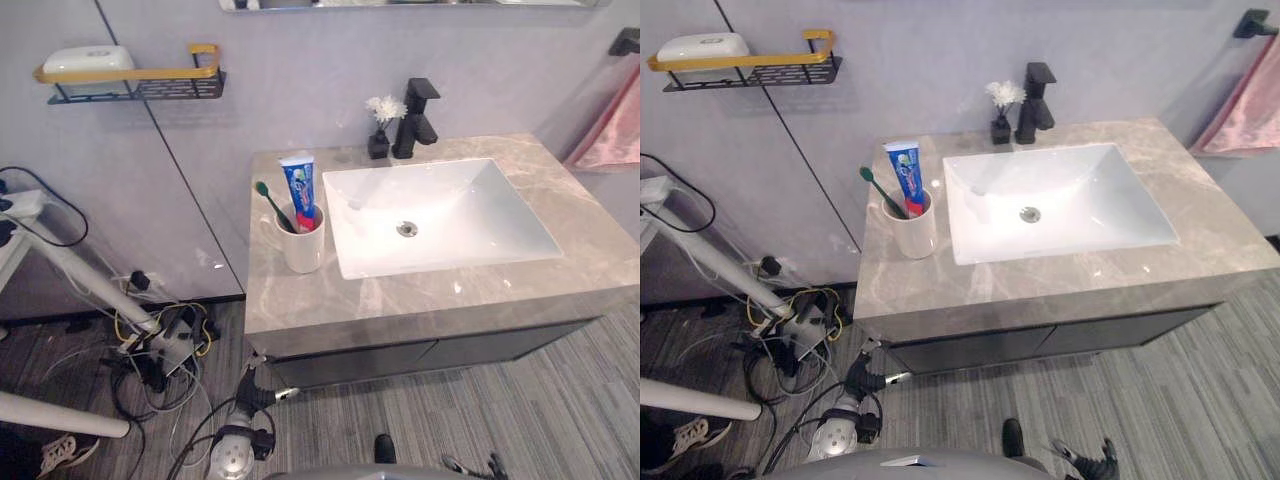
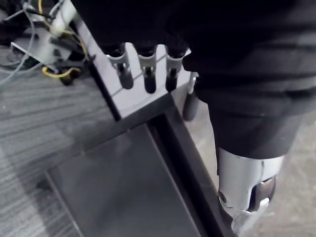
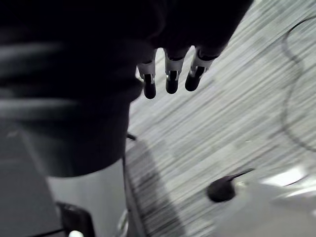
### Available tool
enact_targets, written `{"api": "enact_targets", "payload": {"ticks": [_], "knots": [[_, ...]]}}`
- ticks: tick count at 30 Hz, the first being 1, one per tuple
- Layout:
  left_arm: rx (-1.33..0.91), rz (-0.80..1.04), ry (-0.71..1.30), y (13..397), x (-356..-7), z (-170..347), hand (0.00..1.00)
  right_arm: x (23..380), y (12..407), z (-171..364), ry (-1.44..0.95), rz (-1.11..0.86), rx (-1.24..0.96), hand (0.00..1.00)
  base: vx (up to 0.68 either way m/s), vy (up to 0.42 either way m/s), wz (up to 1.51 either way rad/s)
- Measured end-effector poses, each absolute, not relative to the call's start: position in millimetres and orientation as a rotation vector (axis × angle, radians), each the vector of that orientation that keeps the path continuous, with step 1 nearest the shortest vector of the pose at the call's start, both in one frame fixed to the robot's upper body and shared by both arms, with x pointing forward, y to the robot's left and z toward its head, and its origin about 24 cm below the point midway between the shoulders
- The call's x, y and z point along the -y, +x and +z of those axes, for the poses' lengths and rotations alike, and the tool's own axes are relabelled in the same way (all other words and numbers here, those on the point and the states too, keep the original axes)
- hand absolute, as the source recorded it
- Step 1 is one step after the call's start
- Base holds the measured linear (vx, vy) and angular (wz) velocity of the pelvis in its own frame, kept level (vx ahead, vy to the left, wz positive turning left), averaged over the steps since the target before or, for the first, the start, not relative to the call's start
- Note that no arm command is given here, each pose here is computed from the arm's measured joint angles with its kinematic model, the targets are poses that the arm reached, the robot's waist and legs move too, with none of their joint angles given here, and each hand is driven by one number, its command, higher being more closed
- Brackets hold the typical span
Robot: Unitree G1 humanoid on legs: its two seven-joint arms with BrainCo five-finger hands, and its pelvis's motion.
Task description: Organize washtable
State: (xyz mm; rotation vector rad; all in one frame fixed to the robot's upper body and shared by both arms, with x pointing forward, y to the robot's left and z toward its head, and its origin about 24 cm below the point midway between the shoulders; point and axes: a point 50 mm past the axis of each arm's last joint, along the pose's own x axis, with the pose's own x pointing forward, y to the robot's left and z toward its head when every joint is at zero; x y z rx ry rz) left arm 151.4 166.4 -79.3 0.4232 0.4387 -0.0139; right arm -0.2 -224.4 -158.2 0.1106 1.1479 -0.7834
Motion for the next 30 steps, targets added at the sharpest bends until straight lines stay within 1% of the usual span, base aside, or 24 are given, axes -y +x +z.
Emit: {"api": "enact_targets", "payload": {"ticks": [2, 4, 6, 10, 13, 15, 20, 25, 27, 29, 30], "knots": [[-0.445, -0.026, 0.414, 153, -165, -80, 0.00, 222, -22, -163, 0.193, -0.859, -1.227, 0.00, 0.03, -0.013, 0.23], [-0.457, -0.026, 0.379, 153, -165, -81, 0.00, 220, -33, -166, 0.276, -0.912, -1.264, 0.00, -0.03, -0.002, 0.10], [-0.461, -0.024, 0.363, 155, -167, -81, 0.00, 218, -33, -167, 0.321, -0.920, -1.265, 0.00, -0.07, 0.005, 0.10], [-0.491, 0.006, 0.317, 153, -173, -83, 0.00, 218, -14, -169, 0.394, -0.913, -1.210, 0.00, -0.07, -0.004, 0.11], [-0.554, 0.101, 0.241, 147, -186, -91, 0.00, 216, -1, -169, 0.415, -0.885, -1.184, 0.00, -0.03, -0.023, 0.09], [-0.636, 0.192, 0.153, 136, -196, -102, 0.00, 216, 6, -169, 0.406, -0.855, -1.171, 0.00, 0.01, -0.026, 0.16], [-0.719, 0.309, 0.025, 122, -208, -113, 0.00, 215, 17, -170, 0.373, -0.791, -1.171, 0.00, 0.04, -0.014, 0.19], [-0.699, 0.405, -0.054, 122, -219, -110, 0.00, 214, 24, -170, 0.374, -0.768, -1.165, 0.00, 0.08, 0.002, 0.16], [-0.657, 0.441, -0.084, 127, -221, -104, 0.00, 214, 26, -170, 0.374, -0.766, -1.160, 0.00, 0.03, 0.011, 0.08], [-0.515, 0.450, -0.098, 147, -221, -79, 0.00, 214, 26, -170, 0.378, -0.768, -1.157, 0.00, 0.01, 0.010, 0.15], [-0.469, 0.451, -0.095, 153, -222, -70, 1.00, 214, 27, -170, 0.378, -0.767, -1.155, 0.00, -0.01, 0.006, 0.13]]}}
